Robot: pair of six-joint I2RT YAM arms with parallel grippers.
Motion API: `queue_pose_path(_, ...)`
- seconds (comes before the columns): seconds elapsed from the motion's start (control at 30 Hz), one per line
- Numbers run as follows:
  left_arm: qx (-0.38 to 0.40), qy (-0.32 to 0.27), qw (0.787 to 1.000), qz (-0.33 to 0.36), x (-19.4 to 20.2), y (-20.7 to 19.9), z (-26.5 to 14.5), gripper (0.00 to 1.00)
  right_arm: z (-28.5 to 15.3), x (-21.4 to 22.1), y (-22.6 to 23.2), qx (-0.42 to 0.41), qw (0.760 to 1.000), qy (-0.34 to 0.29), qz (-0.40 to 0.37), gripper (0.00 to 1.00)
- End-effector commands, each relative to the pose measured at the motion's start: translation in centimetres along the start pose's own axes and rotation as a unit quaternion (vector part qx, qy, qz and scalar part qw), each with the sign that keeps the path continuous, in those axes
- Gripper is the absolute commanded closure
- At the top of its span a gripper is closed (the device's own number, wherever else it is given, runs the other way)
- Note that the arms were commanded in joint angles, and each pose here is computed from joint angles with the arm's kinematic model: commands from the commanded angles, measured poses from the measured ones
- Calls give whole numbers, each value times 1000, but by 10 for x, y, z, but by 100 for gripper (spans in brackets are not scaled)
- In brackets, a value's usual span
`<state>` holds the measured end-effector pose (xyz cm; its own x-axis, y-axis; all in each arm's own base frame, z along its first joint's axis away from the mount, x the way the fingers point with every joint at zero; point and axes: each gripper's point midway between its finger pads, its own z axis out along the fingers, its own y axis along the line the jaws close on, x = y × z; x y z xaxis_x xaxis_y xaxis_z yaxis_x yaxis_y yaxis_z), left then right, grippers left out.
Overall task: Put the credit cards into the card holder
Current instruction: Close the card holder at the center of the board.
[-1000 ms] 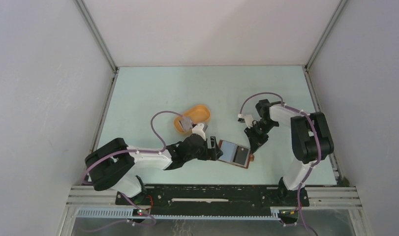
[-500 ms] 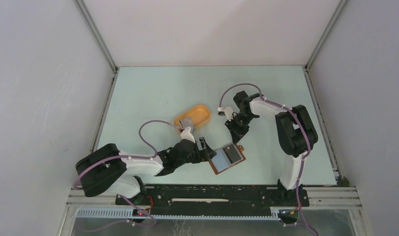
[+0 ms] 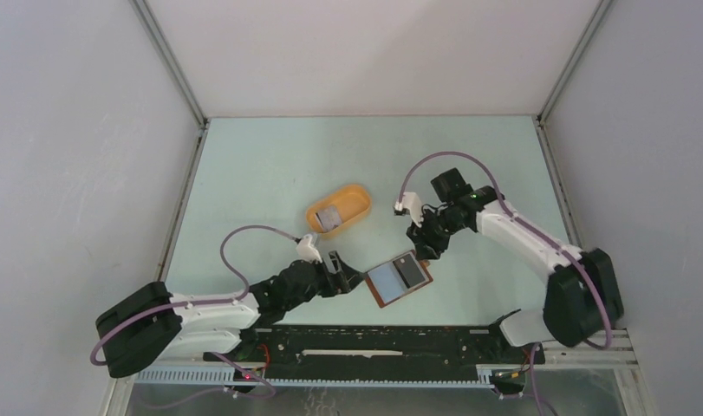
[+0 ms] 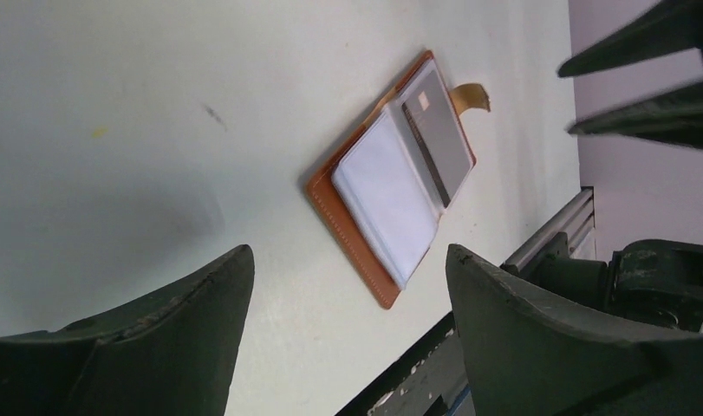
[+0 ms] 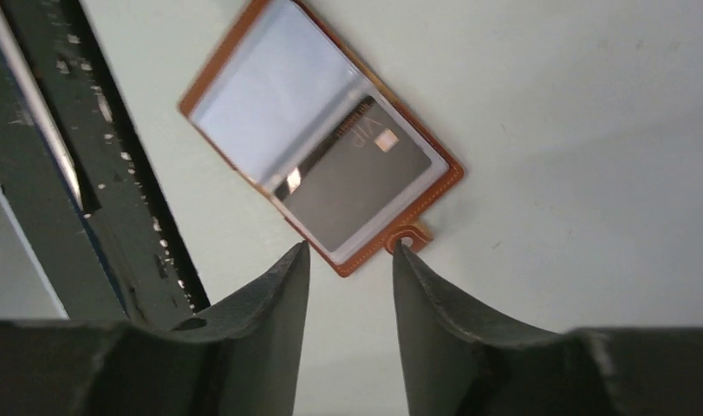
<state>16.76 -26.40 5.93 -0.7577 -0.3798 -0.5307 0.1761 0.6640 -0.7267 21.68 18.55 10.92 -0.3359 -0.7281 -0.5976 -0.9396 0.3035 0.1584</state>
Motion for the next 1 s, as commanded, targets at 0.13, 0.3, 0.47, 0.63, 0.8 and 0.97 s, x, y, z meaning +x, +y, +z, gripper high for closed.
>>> queue_pose_path(0.13, 45, 8, 998, -53, 12, -5, -7, 15, 35, 31, 7, -57, 993, 92, 52, 53)
queue_pose_path(0.3, 48, 21, 996, -66, 21, -8, -5, 15, 44, 45, -2, -38, 987, 130, 87, 50)
queue_pose_path(0.47, 47, 40, 995, -80, 32, -14, 1, 16, 45, 56, -13, -28, 980, 146, 132, 49)
queue_pose_path(0.63, 35, 62, 993, -99, 48, -14, 10, 17, 37, 51, -19, -25, 980, 123, 155, 48)
queue_pose_path(0.8, 22, 76, 990, -115, 61, -7, 17, 18, 42, 60, -18, -33, 975, 139, 172, 49)
queue_pose_path(0.97, 5, 77, 990, -117, 66, 2, 21, 18, 53, 70, -22, -20, 967, 170, 188, 49)
